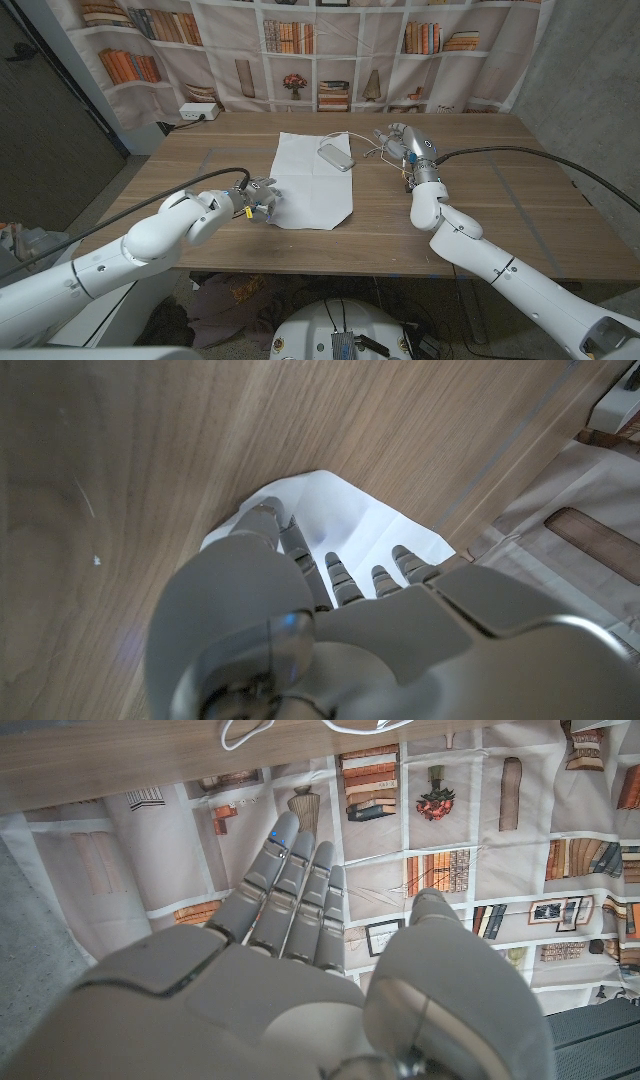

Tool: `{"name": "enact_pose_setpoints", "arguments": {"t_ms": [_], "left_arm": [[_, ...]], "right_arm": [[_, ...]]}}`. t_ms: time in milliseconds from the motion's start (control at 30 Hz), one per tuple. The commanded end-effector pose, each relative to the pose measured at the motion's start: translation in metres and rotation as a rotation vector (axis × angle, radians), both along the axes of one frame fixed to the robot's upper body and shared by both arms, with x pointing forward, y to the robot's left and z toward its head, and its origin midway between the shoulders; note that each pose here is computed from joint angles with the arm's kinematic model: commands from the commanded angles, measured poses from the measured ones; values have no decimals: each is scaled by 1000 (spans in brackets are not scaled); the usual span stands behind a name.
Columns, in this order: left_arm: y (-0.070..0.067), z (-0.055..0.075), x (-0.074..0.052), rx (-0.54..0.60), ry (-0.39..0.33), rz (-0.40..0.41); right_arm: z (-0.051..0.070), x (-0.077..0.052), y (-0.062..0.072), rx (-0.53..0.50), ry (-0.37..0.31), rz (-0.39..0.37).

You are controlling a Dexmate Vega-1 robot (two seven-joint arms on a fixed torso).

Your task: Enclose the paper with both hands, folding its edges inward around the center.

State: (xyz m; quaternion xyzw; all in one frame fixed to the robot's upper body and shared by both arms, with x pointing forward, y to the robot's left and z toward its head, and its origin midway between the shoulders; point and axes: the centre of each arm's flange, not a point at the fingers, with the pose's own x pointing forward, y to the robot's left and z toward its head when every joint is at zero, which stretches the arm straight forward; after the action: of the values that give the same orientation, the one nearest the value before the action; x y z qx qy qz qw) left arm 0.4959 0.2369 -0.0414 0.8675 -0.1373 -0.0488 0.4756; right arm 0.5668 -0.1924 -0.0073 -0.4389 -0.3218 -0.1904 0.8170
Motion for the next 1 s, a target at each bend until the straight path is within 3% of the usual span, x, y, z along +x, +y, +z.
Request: {"name": "enact_pose_setpoints", "arguments": {"t_ms": [33,167,500,667,767,1000], "left_arm": [[4,7,-7,-199,-56,-82],[6,11,-7,-290,-37,-91],[8,14,-7,-388,-37,-95],[8,14,-10,-311,-12,-94],[6,12,-14,-186,-10,-69],[9,7,-14,-112,31,-36]], "right_arm": [[0,0,-1,7,-1,-3],[0,-1,-1,5,-1,-3],[-1,2,-1,2,4,1],[0,3,-3,2,3,-6],[0,3,-4,3,4,-7],[-1,5,-6,6,10,-5]]}}
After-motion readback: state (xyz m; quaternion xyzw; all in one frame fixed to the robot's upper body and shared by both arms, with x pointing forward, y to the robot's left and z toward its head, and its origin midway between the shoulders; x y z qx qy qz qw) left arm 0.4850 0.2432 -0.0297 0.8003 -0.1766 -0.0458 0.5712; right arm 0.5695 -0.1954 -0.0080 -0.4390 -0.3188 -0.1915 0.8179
